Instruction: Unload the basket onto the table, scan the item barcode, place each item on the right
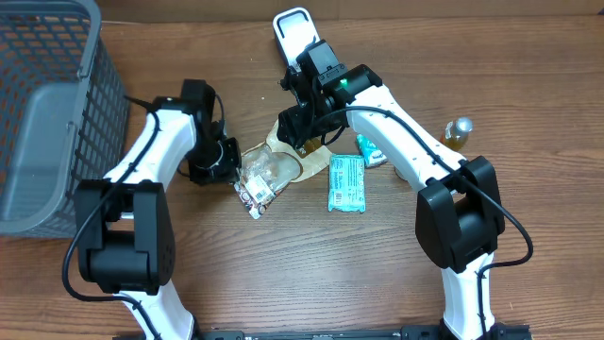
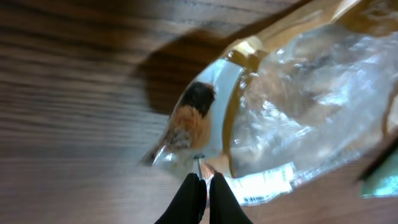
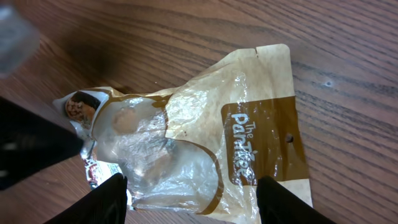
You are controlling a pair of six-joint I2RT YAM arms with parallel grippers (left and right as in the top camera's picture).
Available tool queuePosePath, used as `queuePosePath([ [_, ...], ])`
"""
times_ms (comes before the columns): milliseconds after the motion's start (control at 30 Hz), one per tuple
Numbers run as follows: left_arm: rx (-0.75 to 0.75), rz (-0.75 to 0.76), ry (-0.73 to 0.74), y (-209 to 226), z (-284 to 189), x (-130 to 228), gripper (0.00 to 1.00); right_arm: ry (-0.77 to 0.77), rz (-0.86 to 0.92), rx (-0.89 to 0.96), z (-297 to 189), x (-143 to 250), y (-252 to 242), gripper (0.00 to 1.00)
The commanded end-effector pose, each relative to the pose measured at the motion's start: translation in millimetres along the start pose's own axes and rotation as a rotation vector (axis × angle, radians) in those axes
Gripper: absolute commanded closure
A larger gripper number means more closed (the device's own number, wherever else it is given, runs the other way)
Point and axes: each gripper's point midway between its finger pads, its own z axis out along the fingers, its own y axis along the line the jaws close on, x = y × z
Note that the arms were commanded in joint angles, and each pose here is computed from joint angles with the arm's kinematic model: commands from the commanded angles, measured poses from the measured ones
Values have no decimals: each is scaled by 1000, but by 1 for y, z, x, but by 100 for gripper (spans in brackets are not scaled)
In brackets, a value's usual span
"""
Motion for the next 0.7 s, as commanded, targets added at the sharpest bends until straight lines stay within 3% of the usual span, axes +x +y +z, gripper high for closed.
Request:
queuePosePath([
  [0, -43, -59, -13, 12, 10, 4, 96, -5, -9, -20, 0, -2, 3, 36],
  [667, -64, -54, -86, 22, 31, -5, 96, -89, -60, -157, 32, -5, 20, 34],
])
